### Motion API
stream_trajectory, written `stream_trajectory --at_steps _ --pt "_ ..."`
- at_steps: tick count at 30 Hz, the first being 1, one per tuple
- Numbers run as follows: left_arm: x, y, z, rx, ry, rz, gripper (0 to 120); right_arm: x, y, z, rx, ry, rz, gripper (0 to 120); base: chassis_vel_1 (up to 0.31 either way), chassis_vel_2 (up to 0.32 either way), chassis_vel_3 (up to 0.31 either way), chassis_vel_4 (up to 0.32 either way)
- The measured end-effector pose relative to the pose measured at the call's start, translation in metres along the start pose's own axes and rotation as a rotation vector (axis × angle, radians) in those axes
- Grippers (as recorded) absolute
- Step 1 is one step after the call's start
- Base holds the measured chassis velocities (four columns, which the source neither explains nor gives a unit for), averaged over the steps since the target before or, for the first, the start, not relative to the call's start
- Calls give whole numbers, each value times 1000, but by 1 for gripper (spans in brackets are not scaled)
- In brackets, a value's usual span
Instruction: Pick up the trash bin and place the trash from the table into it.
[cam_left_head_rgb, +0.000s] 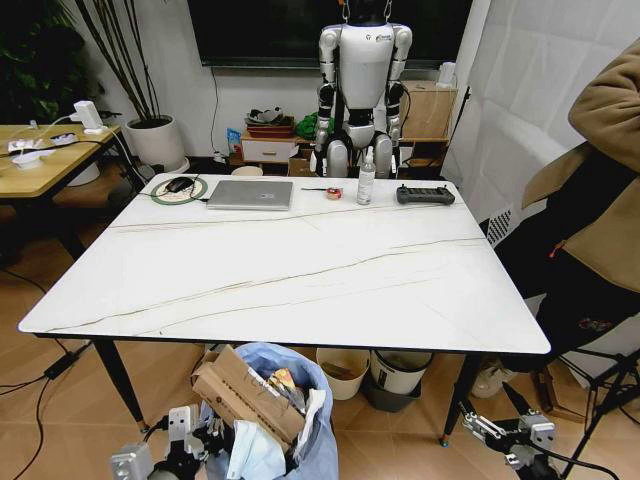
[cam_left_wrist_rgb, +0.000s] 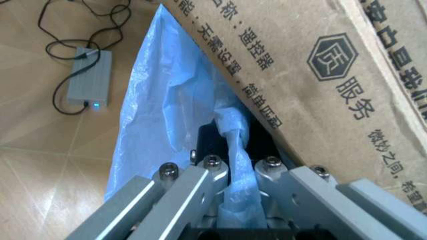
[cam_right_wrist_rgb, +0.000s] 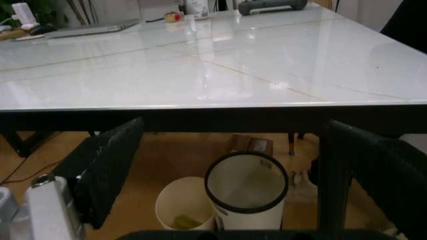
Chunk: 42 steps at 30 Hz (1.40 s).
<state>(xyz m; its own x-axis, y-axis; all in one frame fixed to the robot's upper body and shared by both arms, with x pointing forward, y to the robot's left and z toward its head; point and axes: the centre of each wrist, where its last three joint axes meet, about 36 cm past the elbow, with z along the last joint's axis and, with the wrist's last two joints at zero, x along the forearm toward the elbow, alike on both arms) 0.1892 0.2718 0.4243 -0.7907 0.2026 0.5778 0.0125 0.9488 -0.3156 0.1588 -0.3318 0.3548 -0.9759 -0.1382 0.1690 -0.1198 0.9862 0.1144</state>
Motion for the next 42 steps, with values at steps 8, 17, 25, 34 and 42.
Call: stream_trajectory --at_steps 8,17,25,34,42 --pt "5 4 0 -40 0 -14 0 -1 0 0 -1 0 -2 100 0 0 0 0" --pt "5 8 8 -90 -22 -39 0 -1 0 0 -1 0 -3 100 0 0 0 0" --pt "-1 8 13 -78 -22 -40 0 -1 0 0 -2 1 -4 100 0 0 0 0" --pt "-8 10 15 -68 -25 -47 0 -1 0 0 -2 0 -5 100 0 0 0 0" --pt "-15 12 15 -55 -39 -50 0 -1 0 0 -2 0 -5 100 0 0 0 0"
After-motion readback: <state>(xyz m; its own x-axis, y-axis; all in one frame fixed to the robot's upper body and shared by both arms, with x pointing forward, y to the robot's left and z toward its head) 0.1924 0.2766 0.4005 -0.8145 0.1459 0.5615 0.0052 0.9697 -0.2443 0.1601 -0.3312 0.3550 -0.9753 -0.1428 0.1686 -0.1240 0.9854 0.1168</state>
